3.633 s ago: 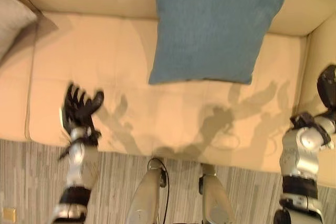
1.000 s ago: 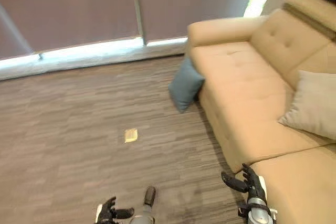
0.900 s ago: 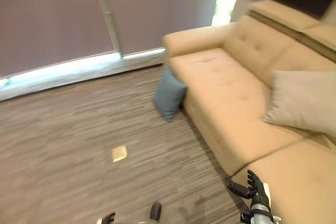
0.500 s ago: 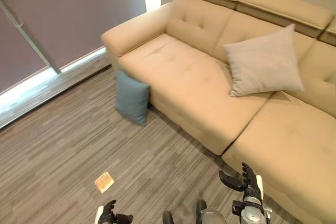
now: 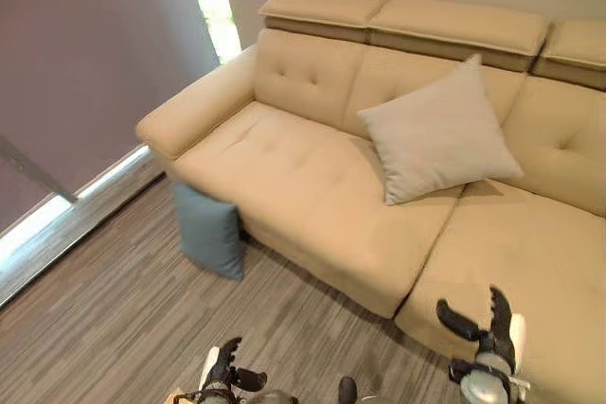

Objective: Pick up all the scattered cushions and arrange them neatly on the sofa.

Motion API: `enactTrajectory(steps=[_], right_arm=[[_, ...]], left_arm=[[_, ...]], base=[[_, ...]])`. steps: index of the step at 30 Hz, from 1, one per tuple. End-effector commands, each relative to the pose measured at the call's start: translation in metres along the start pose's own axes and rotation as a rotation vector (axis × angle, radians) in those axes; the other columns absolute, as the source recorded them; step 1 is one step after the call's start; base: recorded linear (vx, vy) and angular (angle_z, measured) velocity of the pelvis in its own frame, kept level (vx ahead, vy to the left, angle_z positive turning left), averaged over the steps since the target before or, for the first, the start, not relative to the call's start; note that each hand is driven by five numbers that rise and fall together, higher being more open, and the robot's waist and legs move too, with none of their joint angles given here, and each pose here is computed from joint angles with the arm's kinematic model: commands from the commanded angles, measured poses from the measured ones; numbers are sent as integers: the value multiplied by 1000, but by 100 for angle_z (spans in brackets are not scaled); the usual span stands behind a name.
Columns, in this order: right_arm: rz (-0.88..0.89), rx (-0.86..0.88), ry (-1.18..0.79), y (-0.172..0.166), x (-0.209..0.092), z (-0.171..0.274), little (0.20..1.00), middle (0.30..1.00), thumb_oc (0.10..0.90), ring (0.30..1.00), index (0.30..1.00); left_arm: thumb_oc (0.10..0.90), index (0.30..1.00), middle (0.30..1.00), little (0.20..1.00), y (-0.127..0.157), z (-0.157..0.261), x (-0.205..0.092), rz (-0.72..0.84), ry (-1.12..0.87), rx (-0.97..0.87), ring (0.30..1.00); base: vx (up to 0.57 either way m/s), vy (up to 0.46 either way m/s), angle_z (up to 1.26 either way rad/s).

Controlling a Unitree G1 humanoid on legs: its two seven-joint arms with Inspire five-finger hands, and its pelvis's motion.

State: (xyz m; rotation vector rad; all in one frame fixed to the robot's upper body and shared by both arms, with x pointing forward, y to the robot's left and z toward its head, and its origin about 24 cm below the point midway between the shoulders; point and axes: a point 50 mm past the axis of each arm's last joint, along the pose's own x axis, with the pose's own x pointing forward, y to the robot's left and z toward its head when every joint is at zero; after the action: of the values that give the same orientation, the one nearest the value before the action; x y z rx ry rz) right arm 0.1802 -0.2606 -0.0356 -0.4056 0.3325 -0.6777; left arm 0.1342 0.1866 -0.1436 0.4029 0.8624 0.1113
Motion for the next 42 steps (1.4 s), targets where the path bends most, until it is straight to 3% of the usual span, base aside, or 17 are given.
enactTrajectory(steps=[1,6,9,18,25,31,34,42], right_arm=[[-62,-24,-163,-10,10,27,900,900,800,900,900],[-30,-71,-131,-9,4,16,900,900,800,900,900],[29,-169,-143,-1,0,12,900,900,800,900,900],[80,-204,-148,8,-8,11,900,900,800,900,900],[57,-201,-181,-3,-9,14,900,900,800,900,900],[-70,-126,-319,-22,17,51,900,900,800,900,900],[-287,-108,-373,-39,48,80,900,900,800,900,900],[-386,-191,-686,-58,81,187,900,900,800,900,900]], left_arm=[[800,900,900,900,2,8,3,30,-49,62,900],[800,900,900,900,4,-14,-1,53,62,8,900],[800,900,900,900,2,-36,-9,43,132,31,900],[800,900,900,900,8,-65,-20,43,245,102,900],[800,900,900,900,10,-30,-7,61,76,82,900],[800,900,900,900,8,24,4,42,-122,-69,900],[800,900,900,900,9,58,5,24,-278,-15,900],[800,900,900,900,46,117,11,105,-480,-94,900]], base=[[468,63,-92],[316,149,-98],[274,183,-67],[143,-56,-58],[132,-231,49],[35,-141,48],[215,-14,42],[207,123,-30]])
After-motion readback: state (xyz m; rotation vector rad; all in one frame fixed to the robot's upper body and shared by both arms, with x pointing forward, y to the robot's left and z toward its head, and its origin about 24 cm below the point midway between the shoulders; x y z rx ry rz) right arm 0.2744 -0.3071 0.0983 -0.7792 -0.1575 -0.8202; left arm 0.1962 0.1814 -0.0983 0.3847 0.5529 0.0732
